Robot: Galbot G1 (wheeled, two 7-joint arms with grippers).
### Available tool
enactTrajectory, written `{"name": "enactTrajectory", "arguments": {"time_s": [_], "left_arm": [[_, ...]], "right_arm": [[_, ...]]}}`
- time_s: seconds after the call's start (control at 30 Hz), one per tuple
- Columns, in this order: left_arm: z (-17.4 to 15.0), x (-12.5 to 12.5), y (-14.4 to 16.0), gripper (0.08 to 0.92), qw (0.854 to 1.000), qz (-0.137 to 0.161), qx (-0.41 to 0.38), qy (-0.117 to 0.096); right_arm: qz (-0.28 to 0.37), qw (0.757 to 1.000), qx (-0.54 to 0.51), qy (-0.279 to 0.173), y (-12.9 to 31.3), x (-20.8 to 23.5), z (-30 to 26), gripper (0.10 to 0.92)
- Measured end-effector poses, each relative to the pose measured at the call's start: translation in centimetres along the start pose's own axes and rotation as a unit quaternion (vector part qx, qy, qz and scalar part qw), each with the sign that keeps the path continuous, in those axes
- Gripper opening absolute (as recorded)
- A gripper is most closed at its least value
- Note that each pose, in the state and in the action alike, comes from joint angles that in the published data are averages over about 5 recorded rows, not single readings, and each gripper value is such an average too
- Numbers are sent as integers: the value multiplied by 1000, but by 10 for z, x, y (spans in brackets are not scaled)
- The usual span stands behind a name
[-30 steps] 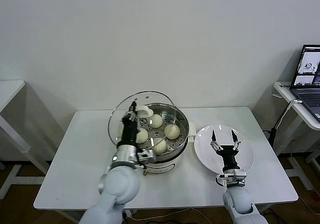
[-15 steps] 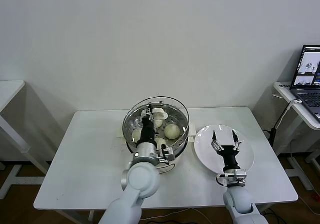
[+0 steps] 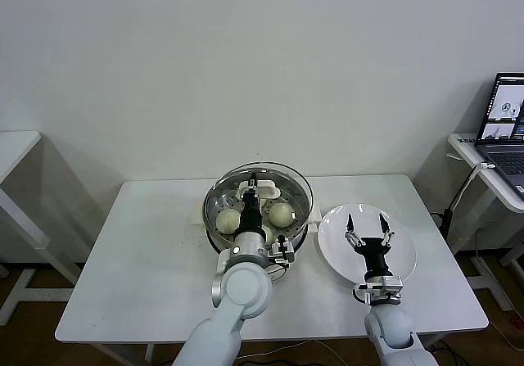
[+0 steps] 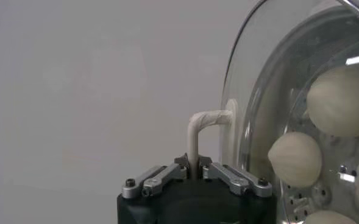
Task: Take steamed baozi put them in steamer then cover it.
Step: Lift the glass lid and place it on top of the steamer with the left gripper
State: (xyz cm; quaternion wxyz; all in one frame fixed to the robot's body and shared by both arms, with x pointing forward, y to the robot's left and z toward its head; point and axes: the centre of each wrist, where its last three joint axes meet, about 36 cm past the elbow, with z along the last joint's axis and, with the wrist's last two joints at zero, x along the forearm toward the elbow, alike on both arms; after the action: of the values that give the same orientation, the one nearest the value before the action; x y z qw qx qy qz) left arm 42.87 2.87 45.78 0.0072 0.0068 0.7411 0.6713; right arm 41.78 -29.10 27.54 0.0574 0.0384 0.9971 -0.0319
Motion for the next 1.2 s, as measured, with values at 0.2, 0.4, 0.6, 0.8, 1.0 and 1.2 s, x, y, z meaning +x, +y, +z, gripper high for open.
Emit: {"name": "enactTrajectory", "arguments": {"time_s": [0.2, 0.4, 0.6, 0.8, 1.0, 1.2], "left_arm": [[-2, -5, -7, 192, 1000, 4, -14, 3], [-1, -8, -15, 192, 1000, 11, -25, 5], [0, -12, -20, 192, 999, 15, -34, 7], [3, -14, -23, 192, 999, 15, -41, 10], [3, -15, -25, 192, 999, 17, -44, 10], [4, -14, -27, 192, 999, 21, -48, 10]], "right_arm": [[0, 1000, 1, 0, -1, 0, 0, 823], [0, 1000, 2, 0, -1, -1, 0, 823], [-1, 1000, 2, -1, -1, -1, 0, 823], [-2, 1000, 2, -1, 0, -1, 1, 823], [-1, 1000, 2, -2, 0, -2, 1, 823], [-1, 1000, 2, -2, 0, -2, 0, 823]]}}
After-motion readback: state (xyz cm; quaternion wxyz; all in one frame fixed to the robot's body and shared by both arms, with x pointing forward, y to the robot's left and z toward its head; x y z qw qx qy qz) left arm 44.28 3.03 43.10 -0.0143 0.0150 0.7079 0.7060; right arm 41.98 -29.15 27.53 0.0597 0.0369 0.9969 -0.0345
